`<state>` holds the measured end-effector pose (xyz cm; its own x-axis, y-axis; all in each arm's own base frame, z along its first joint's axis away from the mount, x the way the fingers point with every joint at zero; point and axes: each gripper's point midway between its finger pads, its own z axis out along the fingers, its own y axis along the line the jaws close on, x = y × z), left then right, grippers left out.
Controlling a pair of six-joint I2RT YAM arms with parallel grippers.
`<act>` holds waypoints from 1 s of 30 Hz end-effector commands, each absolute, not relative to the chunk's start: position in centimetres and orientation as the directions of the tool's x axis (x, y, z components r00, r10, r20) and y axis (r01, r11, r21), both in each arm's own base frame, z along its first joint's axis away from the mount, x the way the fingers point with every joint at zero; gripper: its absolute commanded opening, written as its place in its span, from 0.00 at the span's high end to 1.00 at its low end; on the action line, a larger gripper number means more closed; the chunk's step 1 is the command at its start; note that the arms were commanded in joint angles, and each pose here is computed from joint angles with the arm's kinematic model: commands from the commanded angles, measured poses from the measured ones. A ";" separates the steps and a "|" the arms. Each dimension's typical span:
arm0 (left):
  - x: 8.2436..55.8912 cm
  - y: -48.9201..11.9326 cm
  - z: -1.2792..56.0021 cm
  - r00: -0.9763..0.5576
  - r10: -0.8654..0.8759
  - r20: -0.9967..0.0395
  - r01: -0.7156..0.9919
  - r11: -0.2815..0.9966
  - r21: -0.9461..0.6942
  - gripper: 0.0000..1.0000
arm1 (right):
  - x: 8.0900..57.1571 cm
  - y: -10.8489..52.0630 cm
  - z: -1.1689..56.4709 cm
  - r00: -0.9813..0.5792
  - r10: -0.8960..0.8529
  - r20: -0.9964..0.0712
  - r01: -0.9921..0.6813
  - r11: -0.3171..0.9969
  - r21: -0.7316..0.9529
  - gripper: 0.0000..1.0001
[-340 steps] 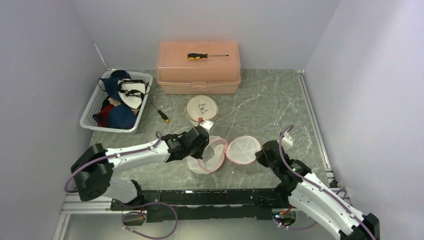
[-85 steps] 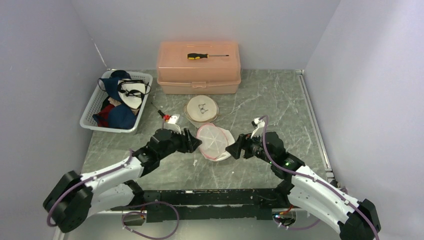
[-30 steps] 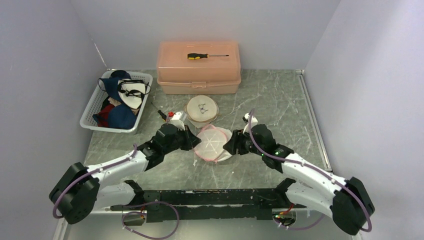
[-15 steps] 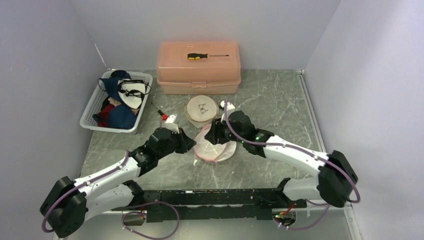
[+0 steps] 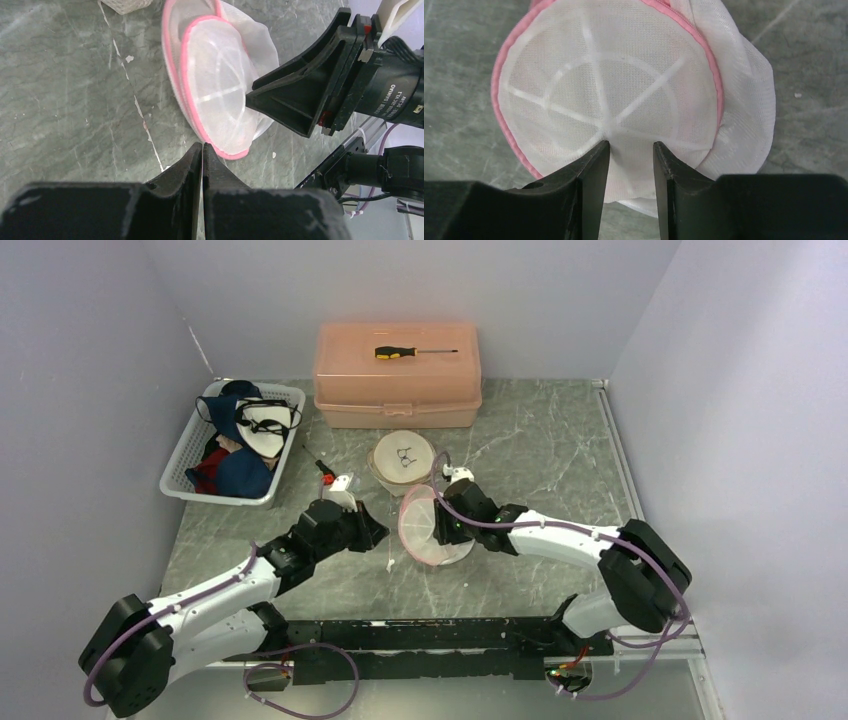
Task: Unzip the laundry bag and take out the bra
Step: Close the laundry bag at the center of the board.
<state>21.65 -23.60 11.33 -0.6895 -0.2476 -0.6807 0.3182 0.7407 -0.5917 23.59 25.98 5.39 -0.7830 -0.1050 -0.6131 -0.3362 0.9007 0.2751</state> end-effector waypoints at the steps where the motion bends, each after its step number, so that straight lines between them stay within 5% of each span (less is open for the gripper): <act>1: 21.9 -23.6 11.6 -0.677 -0.263 -0.687 0.319 0.737 -0.596 0.90 | 23.8 24.3 4.7 -0.776 -0.064 -0.627 -0.284 0.924 0.258 0.59; 12: 23.6 -25.9 12.6 -0.678 -0.258 -0.689 0.350 0.711 -0.611 0.88 | 23.5 22.8 2.8 -0.793 -0.057 -0.607 -0.248 0.940 0.235 0.59; 17: 24.7 -27.4 12.3 -0.699 -0.245 -0.672 0.351 0.701 -0.620 0.85 | 23.4 23.7 6.9 -0.744 0.003 -0.668 -0.291 0.899 0.327 0.45; 30: 25.0 -27.1 13.1 -0.710 -0.345 -0.614 0.292 0.649 -0.703 0.49 | 23.7 20.6 10.5 -0.705 0.118 -0.699 -0.262 0.873 0.411 0.36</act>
